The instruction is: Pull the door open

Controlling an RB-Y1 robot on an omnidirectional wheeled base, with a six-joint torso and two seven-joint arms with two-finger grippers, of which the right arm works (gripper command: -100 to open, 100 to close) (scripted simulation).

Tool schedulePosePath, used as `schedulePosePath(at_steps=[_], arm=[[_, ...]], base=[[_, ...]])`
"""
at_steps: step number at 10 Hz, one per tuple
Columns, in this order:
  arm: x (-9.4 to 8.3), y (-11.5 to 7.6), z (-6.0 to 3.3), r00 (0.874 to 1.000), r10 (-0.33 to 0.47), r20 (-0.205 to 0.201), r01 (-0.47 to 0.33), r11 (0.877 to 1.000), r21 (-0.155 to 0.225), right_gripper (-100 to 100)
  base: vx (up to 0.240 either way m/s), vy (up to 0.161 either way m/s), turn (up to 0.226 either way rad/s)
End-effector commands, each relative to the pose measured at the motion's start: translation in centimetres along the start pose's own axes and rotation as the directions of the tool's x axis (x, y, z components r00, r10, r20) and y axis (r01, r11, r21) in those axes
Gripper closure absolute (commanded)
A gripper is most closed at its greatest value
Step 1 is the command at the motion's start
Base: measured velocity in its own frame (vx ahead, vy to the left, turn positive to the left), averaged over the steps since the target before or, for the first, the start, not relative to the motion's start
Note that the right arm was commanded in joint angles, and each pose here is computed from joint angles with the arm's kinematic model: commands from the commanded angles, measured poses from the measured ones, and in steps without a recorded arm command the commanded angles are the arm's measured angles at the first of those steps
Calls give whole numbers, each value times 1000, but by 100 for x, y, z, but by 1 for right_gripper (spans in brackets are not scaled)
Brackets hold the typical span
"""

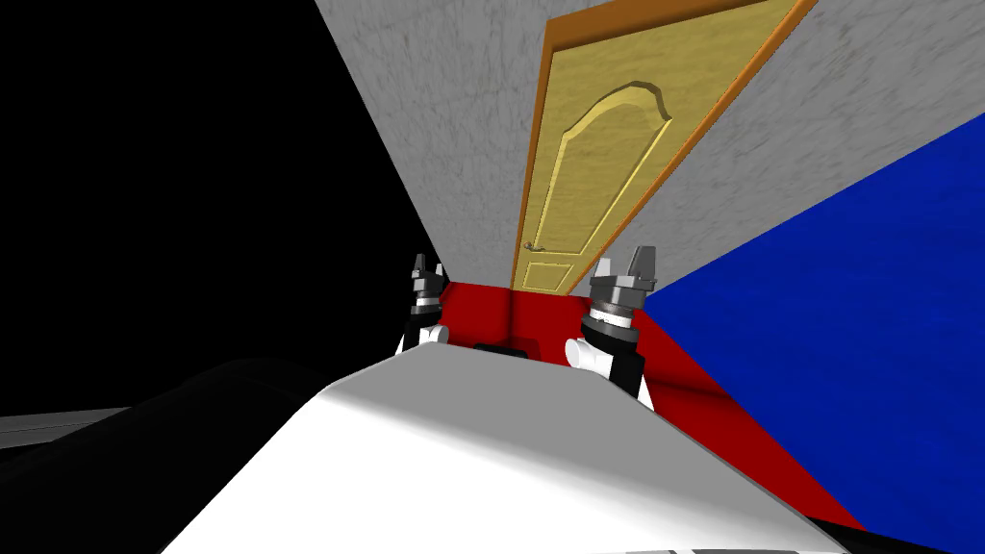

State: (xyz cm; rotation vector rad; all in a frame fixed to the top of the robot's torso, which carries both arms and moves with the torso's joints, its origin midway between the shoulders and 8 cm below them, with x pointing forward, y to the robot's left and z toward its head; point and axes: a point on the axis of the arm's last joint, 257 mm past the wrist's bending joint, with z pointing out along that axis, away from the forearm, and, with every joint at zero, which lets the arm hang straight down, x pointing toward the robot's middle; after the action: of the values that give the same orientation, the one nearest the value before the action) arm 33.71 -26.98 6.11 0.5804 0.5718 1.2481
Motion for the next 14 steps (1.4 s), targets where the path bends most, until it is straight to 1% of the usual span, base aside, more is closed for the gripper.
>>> schedulePosePath(at_steps=[1, 3, 8, 11, 14], arm=[[22, -114, -17, 1000, 8, -7, -8, 1000, 16, -100], [61, -336, -53, 1000, 25, -18, -24, 999, 47, -100], [118, -746, -132, 998, 52, -32, -48, 993, 108, -100], [146, -1034, -198, 997, 69, -38, -62, 987, 151, -100], [165, -1356, -281, 996, 85, -41, -75, 977, 200, -100]], base=[[34, 6, 54], [95, 9, 71], [80, -12, 47], [86, -4, 60], [90, -8, 66]])
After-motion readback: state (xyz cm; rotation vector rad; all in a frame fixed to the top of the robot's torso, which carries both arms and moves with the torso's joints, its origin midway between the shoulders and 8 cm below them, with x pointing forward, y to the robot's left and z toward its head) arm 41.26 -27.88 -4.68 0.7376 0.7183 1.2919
